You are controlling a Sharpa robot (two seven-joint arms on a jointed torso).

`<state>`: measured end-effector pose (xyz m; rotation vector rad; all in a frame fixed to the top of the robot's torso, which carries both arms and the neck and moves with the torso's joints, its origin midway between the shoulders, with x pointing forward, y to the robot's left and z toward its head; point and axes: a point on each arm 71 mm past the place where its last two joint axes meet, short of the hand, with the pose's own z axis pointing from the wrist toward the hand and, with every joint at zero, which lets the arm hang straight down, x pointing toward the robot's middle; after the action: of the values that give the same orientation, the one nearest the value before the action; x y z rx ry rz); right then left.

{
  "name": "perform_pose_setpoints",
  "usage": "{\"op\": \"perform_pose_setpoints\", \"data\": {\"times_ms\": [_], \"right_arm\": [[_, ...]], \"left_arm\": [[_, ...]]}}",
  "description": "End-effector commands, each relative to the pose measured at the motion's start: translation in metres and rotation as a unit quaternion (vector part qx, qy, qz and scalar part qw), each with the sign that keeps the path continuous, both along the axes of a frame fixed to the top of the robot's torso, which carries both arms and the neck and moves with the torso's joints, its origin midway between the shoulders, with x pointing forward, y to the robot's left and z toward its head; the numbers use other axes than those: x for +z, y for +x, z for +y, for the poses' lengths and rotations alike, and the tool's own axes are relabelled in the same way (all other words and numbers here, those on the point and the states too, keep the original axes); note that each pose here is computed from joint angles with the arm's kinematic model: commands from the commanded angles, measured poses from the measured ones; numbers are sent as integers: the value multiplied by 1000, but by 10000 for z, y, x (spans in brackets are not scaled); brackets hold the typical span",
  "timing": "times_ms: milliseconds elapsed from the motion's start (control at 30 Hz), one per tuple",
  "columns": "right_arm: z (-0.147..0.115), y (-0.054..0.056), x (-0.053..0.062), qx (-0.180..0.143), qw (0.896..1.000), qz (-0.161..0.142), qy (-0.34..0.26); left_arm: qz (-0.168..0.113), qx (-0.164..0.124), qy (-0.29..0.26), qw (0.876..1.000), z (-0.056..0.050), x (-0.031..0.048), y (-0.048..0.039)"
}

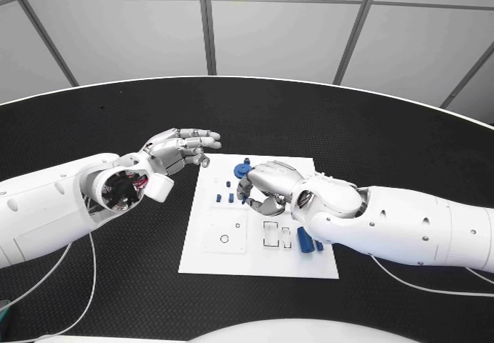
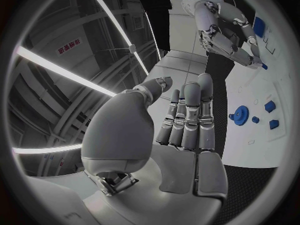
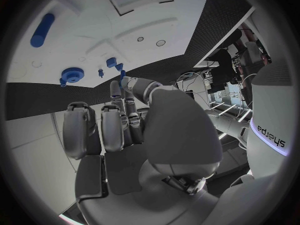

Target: Assemble the parts on the task board

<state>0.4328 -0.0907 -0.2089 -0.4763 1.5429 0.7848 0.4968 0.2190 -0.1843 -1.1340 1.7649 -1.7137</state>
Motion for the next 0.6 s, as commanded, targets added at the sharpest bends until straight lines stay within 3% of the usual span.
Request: {"op": "perform_pose_setpoints", "data": {"times_ms": [33,600], "right_arm": [[77,-10,-50,8,1000,6,-3],[167,-76,-287,23,999,37,-23]], "left_arm": [[0,-1,0,1000,-12,1,-1],[1,-4,-1,1000,-38,0,1]]}}
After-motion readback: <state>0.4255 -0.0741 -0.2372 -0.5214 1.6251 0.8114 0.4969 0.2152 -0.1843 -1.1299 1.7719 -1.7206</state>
